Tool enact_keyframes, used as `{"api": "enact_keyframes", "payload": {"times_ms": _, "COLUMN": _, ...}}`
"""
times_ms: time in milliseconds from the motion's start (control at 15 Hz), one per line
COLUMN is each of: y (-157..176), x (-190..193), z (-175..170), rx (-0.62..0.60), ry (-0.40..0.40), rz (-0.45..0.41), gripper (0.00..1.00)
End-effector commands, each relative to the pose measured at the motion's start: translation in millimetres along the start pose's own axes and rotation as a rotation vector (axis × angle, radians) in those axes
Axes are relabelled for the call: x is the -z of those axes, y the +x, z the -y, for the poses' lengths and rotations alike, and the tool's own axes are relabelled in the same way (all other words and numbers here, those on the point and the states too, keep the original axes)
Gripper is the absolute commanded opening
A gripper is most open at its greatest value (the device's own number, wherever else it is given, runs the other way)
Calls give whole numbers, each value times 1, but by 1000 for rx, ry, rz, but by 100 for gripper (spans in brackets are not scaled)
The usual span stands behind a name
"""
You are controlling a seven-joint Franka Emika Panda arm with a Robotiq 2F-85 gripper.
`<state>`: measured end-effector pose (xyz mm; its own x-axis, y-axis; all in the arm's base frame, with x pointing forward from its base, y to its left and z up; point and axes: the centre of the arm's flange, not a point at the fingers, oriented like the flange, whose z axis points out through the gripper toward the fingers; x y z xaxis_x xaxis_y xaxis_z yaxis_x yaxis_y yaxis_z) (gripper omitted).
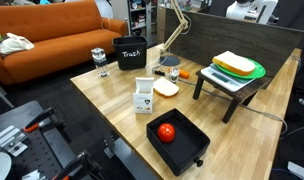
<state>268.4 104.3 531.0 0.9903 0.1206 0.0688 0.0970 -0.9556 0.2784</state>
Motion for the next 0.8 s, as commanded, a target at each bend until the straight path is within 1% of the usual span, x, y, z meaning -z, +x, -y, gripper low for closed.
{"api": "enact_keyframes", "payload": {"times_ms": 0, "y": 14, "x": -20, "z": -7, "rx": 1, "ry": -9, "rz": 32, "gripper": 100}}
{"api": "enact_keyframes", "payload": {"times_ms": 133, "y": 21, "x": -36, "z": -17, "rx": -23, "ry": 5, "rz": 73, "gripper": 100}}
{"api": "enact_keyframes", "payload": {"times_ms": 333, "y": 34, "x": -51, "z": -44, "rx": -98, "ry": 29, "rz": 110, "gripper": 100}}
{"api": "enact_keyframes", "payload": {"times_ms": 400, "y": 22, "x": -48, "z": -34, "rx": -58, "ry": 19, "rz": 105, "gripper": 100}}
{"api": "enact_keyframes", "payload": {"times_ms": 467, "y": 24, "x": -52, "z": -39, "rx": -68, "ry": 26, "rz": 115, "gripper": 100}}
{"api": "enact_keyframes", "payload": {"times_ms": 733, "y": 22, "x": -48, "z": -33, "rx": -54, "ry": 20, "rz": 104, "gripper": 100}}
